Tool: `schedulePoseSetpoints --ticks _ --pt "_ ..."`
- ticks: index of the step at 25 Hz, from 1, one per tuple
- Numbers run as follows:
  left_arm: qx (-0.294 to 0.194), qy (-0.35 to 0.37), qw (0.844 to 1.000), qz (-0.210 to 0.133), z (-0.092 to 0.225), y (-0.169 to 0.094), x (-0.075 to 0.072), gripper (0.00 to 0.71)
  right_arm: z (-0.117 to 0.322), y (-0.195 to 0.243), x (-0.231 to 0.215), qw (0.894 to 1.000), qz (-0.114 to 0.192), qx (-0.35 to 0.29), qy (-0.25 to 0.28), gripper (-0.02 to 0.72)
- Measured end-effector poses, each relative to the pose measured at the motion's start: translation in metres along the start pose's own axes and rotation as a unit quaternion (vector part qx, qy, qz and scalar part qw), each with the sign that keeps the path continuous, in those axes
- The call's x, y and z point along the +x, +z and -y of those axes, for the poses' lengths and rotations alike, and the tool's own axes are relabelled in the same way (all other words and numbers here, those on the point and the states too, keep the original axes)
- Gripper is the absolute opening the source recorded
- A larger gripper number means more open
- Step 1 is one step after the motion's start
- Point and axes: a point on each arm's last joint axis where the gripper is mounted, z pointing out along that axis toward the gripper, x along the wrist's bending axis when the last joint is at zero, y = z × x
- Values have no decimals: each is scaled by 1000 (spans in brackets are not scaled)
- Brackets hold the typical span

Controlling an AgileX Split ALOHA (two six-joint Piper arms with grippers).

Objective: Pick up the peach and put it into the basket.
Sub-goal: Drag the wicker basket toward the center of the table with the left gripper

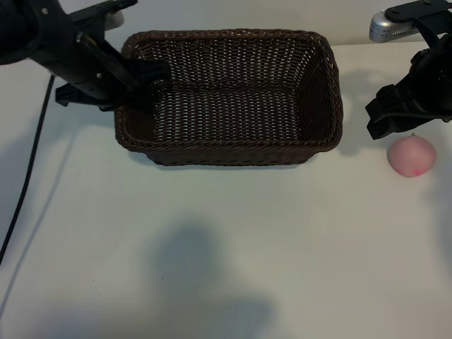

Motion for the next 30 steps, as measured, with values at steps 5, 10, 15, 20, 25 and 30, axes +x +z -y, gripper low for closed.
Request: schedulePoseSetpoints --ticks 5,10,15,20,25,30 --pt "10 14 1000 1 -6 20 -5 151 0 0 0 1000 0 0 0 595" --pt "20 9 1000 15 -6 41 -15 151 0 0 0 1000 0 0 0 595" --pt "33 -3 999 16 -3 58 -12 151 0 0 0 1000 0 0 0 595" --pt "42 3 999 13 0 66 -10 151 0 0 0 1000 0 0 0 595" --pt "52 -1 999 10 3 77 -7 151 0 0 0 1000 0 0 0 595" --pt "53 -5 998 12 3 79 -6 151 0 0 0 1000 0 0 0 595"
